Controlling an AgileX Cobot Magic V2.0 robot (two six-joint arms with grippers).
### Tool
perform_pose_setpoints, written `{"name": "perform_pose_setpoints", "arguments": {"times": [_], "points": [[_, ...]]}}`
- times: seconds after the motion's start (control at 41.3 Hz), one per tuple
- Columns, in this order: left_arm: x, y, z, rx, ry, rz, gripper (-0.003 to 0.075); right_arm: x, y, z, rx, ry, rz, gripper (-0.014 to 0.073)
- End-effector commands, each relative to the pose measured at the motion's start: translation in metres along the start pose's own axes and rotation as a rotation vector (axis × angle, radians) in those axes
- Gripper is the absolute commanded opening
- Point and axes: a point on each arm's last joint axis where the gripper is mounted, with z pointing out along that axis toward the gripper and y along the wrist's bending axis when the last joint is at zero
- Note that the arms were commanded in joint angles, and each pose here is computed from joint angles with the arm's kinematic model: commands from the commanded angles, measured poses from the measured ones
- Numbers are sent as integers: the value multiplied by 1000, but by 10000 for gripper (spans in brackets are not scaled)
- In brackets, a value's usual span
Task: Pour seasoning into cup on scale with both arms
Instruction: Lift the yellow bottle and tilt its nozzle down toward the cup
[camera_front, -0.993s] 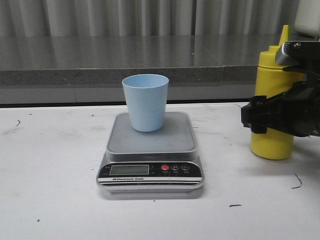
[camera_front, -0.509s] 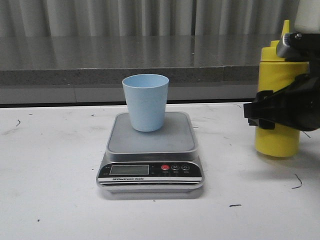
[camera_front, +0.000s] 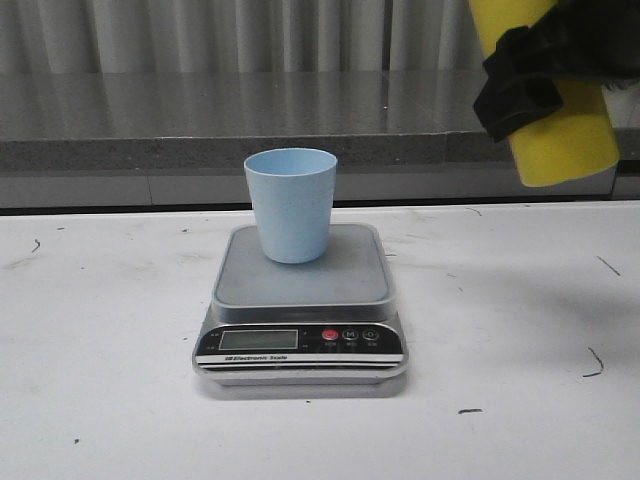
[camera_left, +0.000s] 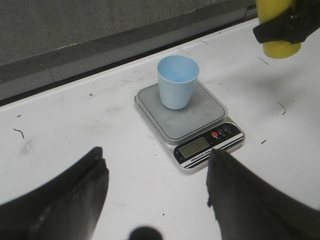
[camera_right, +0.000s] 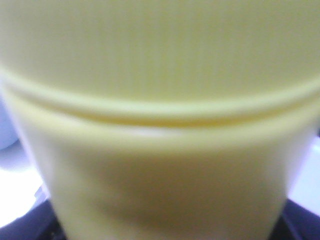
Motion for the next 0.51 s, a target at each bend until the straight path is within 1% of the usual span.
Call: {"name": "perform_pose_setpoints", "arguments": {"times": [0.0,0.145,0.315,0.484], "points": [[-13,-1,-4,5,-99,-22,428,-40,-7,-19,24,-34,-120,314],[-13,-1,-4,5,-99,-22,428,-54,1,-16,21,61,-268,314],[-13,-1,-4,5,-99,-22,428,-61,27,-1,2,134,-456,314],[-13,-1,-4,5,-99,-22,428,-63,49,14,21,229,-653,314]]}}
